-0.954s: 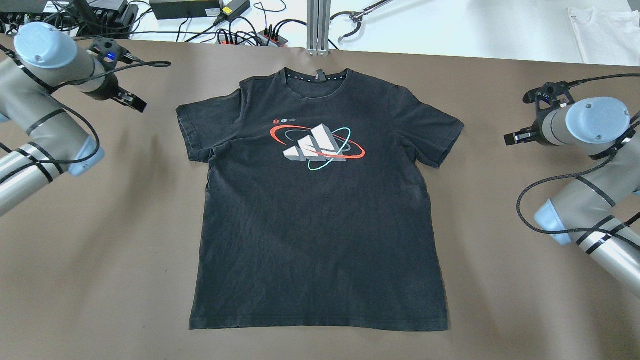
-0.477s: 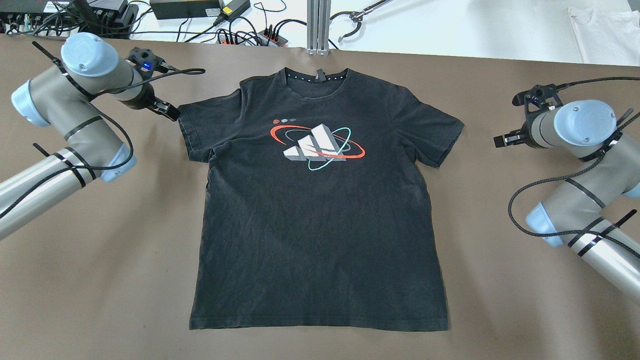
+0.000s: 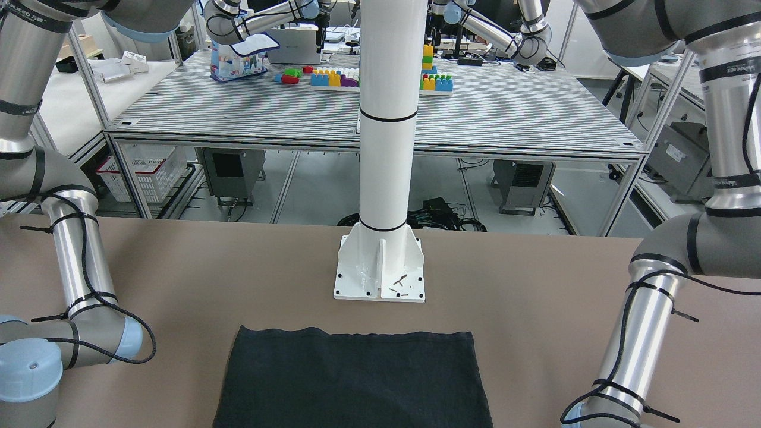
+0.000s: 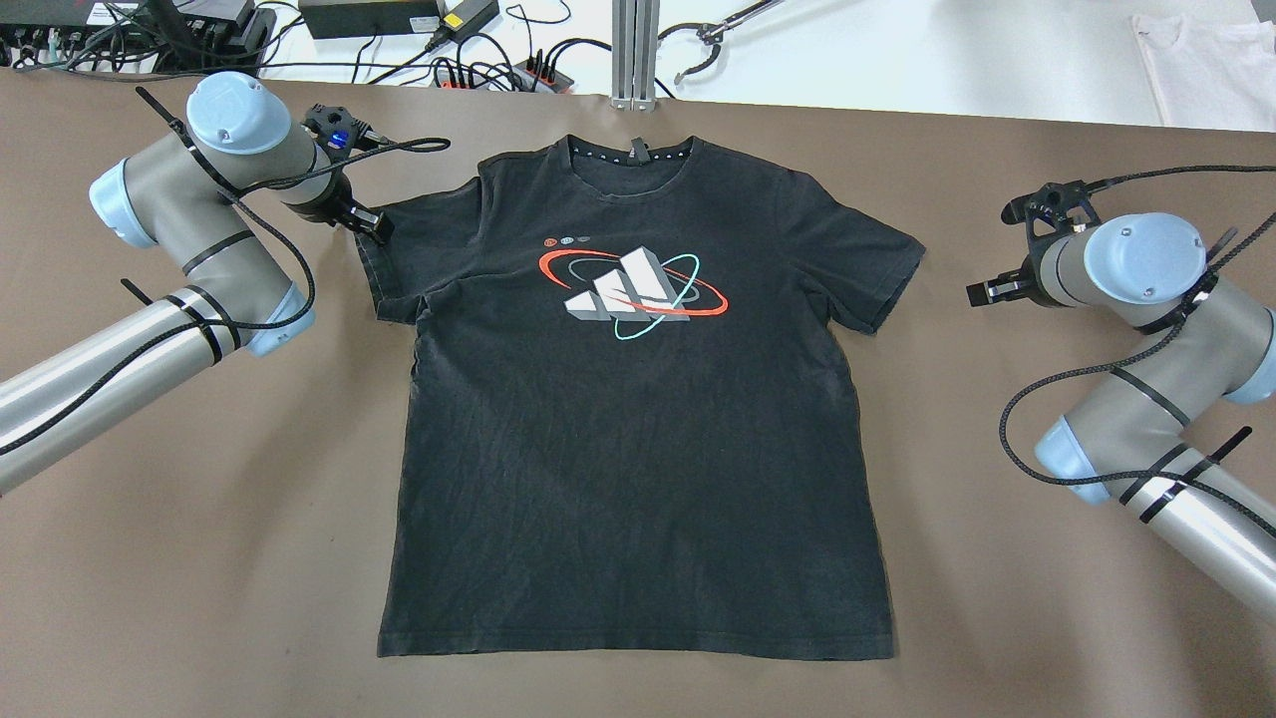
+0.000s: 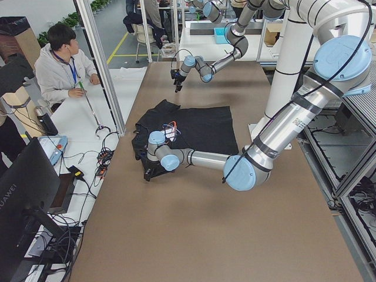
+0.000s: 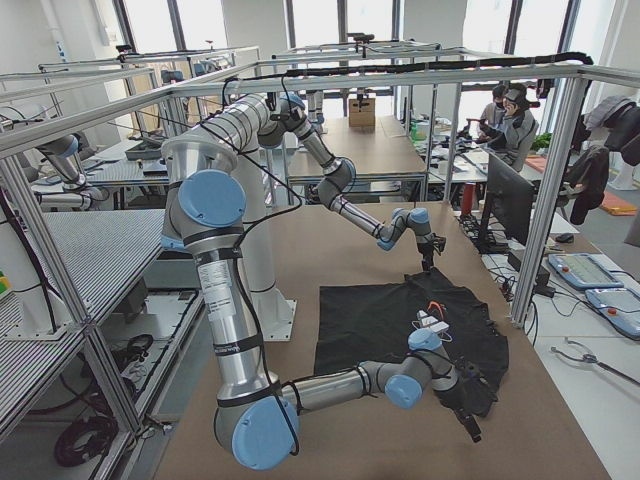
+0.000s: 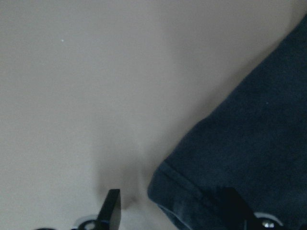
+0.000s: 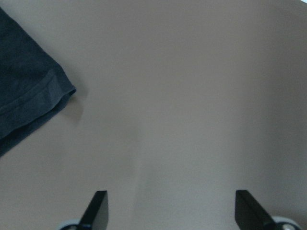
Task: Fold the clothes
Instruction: 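Move both grippers down toward the shirt's sleeves near the collar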
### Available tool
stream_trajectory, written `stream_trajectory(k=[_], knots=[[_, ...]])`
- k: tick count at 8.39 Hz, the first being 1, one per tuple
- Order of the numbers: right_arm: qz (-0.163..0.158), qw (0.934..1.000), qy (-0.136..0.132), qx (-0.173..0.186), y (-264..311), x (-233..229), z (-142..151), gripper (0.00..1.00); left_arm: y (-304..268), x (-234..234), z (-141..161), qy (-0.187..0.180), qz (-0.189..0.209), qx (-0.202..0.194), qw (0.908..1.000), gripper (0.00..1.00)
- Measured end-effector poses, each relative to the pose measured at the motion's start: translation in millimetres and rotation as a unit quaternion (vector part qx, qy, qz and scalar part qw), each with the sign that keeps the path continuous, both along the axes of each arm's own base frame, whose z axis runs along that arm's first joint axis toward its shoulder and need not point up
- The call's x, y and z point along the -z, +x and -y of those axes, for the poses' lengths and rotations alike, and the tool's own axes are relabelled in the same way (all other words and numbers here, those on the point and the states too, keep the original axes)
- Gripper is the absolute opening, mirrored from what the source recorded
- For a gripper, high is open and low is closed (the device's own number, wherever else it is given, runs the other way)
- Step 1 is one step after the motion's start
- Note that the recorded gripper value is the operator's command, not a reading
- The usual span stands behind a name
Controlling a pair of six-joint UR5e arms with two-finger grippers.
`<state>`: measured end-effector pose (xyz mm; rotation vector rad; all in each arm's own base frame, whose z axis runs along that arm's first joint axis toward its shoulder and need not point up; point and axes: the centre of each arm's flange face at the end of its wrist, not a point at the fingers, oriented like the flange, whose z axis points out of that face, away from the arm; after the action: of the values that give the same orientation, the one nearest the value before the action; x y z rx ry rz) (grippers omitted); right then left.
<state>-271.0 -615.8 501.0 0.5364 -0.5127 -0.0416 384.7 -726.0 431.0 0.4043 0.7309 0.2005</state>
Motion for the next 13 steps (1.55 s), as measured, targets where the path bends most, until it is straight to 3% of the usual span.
stream_trajectory(k=[2,4,10,13], knots=[[0.002,1.0,0.002,0.005,-7,1,-3,0.94,-4,-1,3,-0.001,0.0,0.003,1.0,0.33],[0.003,1.0,0.003,0.008,-10,2,-5,0.94,-5,0,4,-0.001,-0.001,0.003,1.0,0.0],[0.003,0.9999,0.003,0.01,-12,1,-8,0.94,-7,27,5,0.007,-0.02,0.014,0.9997,0.0],[0.006,0.9999,0.0,0.008,-15,1,-9,0.94,11,91,-11,-0.019,-0.083,0.063,0.9944,0.0]])
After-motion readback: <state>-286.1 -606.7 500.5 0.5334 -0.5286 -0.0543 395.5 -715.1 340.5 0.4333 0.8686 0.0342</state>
